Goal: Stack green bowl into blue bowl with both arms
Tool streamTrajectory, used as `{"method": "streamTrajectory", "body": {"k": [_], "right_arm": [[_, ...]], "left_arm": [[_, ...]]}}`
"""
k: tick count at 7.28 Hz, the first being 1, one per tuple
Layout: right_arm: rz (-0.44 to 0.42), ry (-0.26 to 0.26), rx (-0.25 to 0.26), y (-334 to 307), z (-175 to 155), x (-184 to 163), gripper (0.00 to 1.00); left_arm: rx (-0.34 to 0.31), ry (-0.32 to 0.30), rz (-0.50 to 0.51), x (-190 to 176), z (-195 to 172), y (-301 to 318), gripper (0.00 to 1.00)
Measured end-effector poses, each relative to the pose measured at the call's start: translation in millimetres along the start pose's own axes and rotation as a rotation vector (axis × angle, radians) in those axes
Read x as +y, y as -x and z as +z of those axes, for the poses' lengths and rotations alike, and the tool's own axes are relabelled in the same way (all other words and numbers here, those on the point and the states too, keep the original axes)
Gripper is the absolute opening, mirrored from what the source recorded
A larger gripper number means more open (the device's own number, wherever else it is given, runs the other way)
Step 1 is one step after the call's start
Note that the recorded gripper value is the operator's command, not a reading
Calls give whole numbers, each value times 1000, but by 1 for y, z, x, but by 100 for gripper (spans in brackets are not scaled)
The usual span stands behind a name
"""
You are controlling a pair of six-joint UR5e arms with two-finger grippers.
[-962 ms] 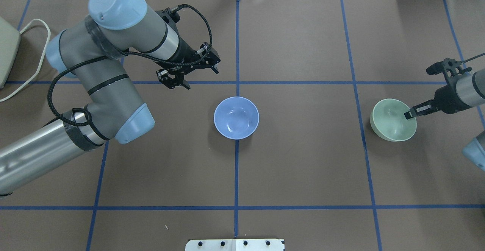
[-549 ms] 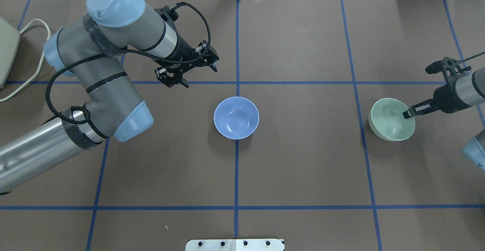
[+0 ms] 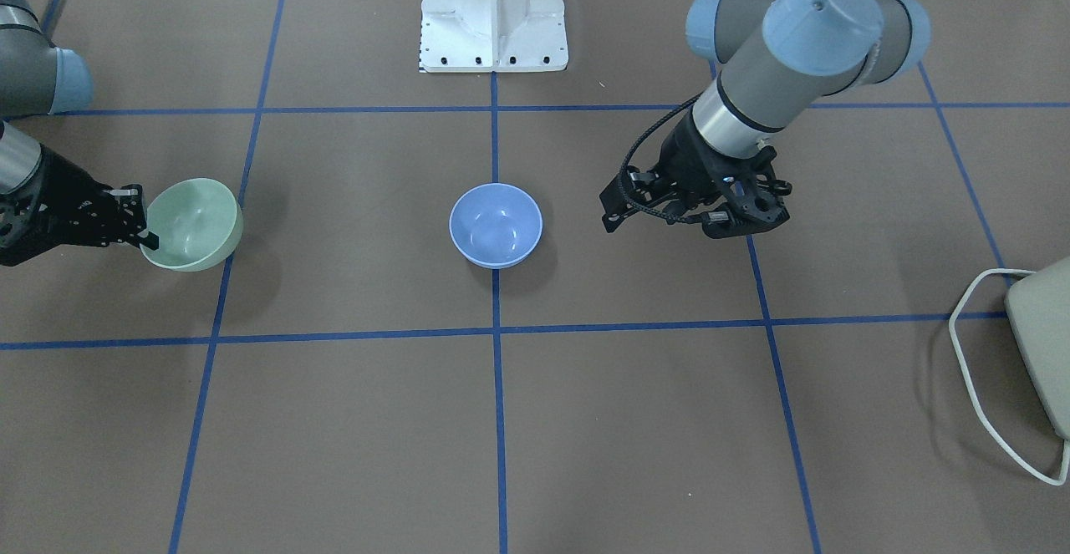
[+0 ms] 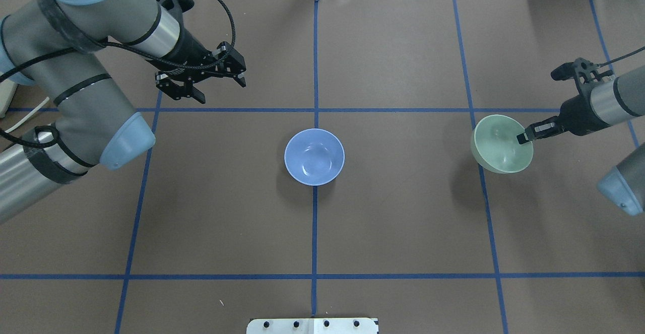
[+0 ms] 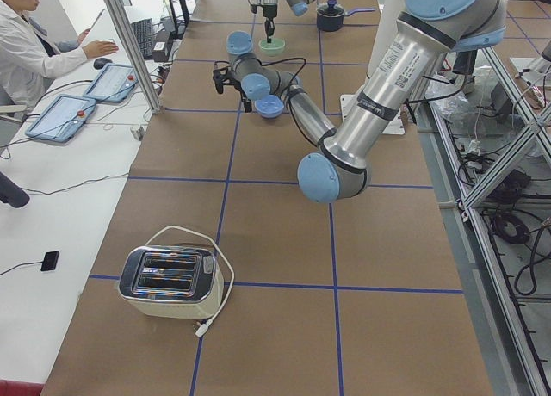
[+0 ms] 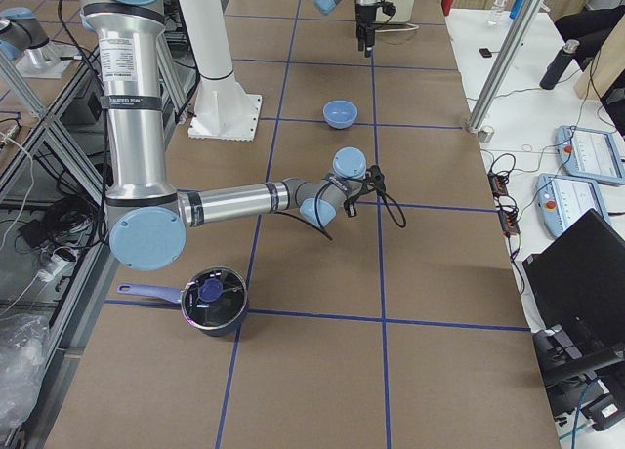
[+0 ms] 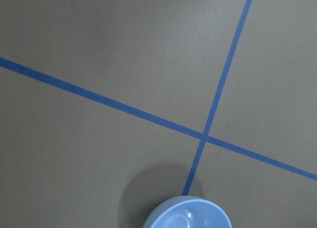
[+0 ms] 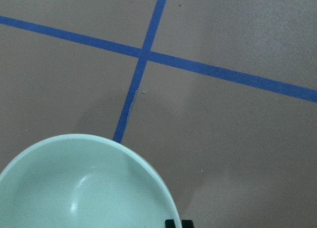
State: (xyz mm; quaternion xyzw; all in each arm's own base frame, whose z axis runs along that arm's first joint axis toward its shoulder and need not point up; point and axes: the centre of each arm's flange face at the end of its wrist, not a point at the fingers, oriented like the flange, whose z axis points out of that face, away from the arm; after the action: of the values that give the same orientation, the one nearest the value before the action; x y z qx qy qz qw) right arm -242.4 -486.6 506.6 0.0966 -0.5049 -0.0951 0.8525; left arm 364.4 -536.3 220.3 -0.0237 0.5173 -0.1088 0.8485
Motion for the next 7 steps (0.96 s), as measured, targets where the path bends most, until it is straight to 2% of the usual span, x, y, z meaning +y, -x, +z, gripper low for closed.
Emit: {"method": "streamTrajectory", "body": {"k": [2,4,6,7], "right_arm": [[45,4,7,51,-7,-32,12],[63,27,56,121,-9,-63,12],[80,39,105,208,11,-83,12],[94,39,102,244,21,-85,12]], "left_arm": [[-58,-5,103,-9,-17,30,94],[-102,-12,184,-17,-28,75,95],[-144,-20,260,-28,-40,129,95],[-165,-21,297,-34,-45,154,96]]}}
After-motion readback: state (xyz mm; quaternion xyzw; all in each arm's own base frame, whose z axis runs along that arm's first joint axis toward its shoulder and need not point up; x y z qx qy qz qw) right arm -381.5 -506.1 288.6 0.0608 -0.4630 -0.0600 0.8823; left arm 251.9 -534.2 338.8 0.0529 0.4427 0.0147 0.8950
